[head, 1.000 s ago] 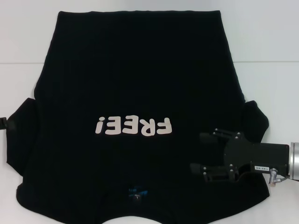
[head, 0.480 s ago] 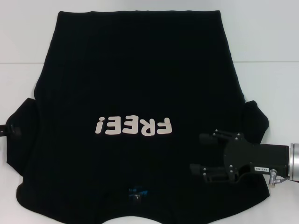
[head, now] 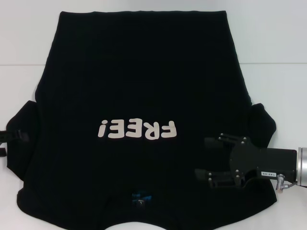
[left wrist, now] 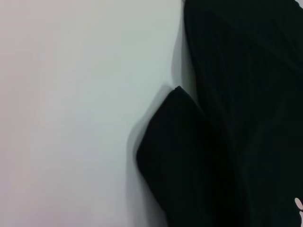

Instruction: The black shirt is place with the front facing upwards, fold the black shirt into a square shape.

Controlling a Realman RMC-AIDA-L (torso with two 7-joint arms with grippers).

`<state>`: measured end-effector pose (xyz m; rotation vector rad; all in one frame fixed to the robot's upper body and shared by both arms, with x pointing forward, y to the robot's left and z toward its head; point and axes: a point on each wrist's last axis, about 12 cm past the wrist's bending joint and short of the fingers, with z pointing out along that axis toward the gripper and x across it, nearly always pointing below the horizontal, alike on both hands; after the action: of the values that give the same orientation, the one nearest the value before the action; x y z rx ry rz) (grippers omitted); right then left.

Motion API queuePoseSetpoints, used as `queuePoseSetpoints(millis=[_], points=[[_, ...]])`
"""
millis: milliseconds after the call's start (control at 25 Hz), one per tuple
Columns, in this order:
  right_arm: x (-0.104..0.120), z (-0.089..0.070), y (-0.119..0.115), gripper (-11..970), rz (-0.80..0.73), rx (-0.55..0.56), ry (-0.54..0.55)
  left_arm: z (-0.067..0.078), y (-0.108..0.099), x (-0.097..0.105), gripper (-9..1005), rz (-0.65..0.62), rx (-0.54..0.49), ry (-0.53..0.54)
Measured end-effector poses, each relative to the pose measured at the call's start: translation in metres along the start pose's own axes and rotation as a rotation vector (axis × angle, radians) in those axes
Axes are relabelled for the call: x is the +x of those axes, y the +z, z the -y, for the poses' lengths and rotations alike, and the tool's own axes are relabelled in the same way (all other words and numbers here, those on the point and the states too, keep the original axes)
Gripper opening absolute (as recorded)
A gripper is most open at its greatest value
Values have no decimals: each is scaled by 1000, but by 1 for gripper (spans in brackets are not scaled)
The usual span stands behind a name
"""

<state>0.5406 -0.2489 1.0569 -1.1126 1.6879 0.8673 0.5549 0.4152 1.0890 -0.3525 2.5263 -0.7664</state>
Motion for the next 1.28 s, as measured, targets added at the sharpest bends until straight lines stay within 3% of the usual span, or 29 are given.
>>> queuePoseSetpoints(millis=[800, 880, 1280], points=[[-1, 0, 0, 942, 6, -3, 1, 9, 7, -6, 895, -19, -11, 52], [-1, 0, 0, 942, 6, -4, 1, 9, 7, -6, 720, -19, -12, 54], [0, -1, -1, 942, 7, -5, 2, 13, 9, -8, 288, -33, -17, 82]])
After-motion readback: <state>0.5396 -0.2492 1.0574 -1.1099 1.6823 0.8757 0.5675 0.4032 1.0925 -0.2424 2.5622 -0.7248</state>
